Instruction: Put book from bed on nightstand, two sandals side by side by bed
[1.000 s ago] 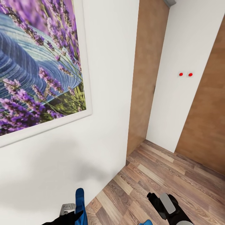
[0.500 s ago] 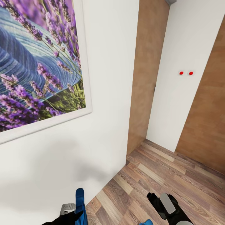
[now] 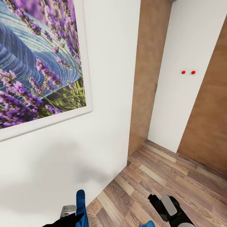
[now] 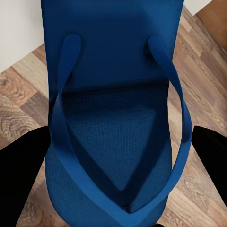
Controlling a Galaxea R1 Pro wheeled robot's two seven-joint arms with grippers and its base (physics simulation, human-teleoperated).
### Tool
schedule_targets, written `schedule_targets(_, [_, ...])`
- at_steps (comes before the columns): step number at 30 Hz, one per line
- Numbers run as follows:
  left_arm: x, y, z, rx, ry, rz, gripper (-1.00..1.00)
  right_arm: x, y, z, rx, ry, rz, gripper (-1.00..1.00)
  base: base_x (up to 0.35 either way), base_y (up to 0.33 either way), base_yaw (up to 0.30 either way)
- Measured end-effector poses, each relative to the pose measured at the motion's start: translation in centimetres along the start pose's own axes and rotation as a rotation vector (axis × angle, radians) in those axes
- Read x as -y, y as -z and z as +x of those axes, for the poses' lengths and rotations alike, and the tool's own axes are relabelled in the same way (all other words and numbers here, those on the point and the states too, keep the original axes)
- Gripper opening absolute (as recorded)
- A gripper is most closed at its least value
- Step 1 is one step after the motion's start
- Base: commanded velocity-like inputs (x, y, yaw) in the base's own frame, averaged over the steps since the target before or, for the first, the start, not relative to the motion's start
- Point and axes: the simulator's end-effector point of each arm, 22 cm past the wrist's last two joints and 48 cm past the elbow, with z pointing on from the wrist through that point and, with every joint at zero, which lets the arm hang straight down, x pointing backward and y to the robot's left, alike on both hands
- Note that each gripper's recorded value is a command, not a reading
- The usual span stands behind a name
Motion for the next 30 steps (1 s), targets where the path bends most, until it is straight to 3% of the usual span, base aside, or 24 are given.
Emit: schedule_targets(30, [-2.3, -2.9, 2.5, 0.001, 0.000, 0.000, -1.00, 1.2, -4.2, 0.8, 0.001, 0.000, -0.001, 1.00, 0.000, 0.000, 0.000])
